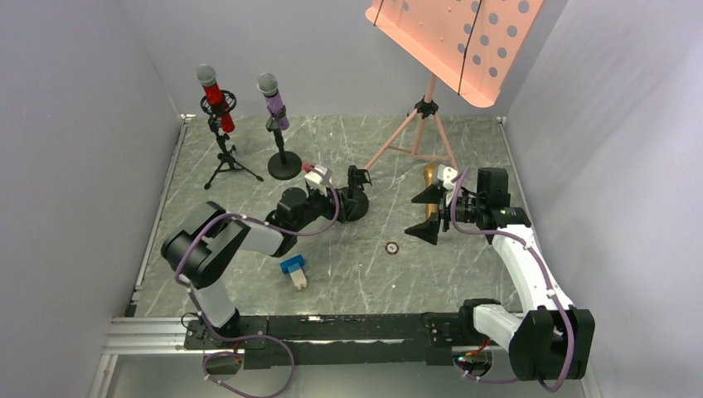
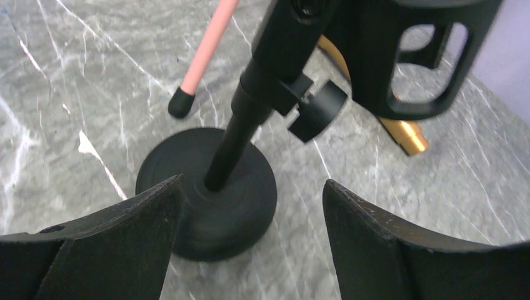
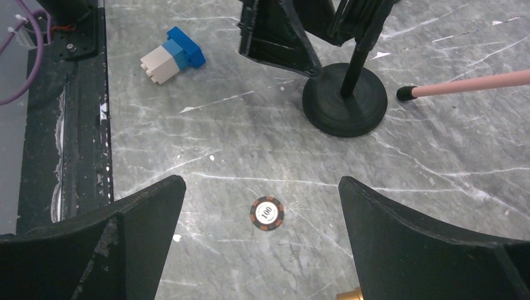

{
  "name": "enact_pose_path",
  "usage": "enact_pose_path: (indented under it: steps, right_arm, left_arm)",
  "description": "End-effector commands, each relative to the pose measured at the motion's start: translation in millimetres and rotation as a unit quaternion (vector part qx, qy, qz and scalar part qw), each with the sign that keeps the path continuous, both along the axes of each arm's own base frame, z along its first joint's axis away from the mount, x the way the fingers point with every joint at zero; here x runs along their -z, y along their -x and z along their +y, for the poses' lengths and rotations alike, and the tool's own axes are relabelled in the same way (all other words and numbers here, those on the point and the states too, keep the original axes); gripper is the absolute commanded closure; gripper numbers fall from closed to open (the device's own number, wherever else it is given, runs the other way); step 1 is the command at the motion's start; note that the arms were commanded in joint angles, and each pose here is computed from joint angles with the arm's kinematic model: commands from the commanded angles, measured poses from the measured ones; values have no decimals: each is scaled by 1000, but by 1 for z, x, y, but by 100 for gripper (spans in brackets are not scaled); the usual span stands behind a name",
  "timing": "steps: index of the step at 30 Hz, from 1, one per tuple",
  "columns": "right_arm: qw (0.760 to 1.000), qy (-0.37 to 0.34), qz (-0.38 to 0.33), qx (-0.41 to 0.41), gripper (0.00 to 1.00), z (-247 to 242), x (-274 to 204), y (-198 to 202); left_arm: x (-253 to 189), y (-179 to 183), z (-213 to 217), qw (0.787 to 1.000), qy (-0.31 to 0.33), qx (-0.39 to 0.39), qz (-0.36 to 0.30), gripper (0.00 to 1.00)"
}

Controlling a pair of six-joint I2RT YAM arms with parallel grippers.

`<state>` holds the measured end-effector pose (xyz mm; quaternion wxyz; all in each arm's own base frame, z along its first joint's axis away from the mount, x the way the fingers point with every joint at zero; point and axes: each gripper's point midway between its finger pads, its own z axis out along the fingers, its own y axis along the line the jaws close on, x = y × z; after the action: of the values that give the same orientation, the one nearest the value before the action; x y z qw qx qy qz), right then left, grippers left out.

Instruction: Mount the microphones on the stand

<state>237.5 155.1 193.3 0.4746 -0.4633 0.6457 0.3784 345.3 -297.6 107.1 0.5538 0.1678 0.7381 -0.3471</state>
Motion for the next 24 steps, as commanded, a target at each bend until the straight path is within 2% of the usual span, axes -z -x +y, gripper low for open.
enact_pose_path:
  steps: [1, 10, 17, 22, 24]
  right_arm:
    - [999, -3, -34, -11, 0, 1, -16, -3]
    - [1000, -1, -24, -16, 0, 1, -15, -3]
    - [1000, 4, -17, -19, 0, 0, -12, -4]
    - [1000, 5, -16, -19, 0, 0, -11, -4]
    - [1000, 6, -16, -19, 0, 0, -11, -5]
  left_arm:
    - [-33, -27, -16, 996, 56, -17, -66, 17]
    - [-22, -54, -21, 992, 69, -61, -89, 29]
    - [-15, -59, -33, 992, 75, -55, -89, 37]
    - [-14, -54, -38, 991, 76, -35, -106, 68]
    - [-16, -51, -38, 990, 72, -28, -115, 77]
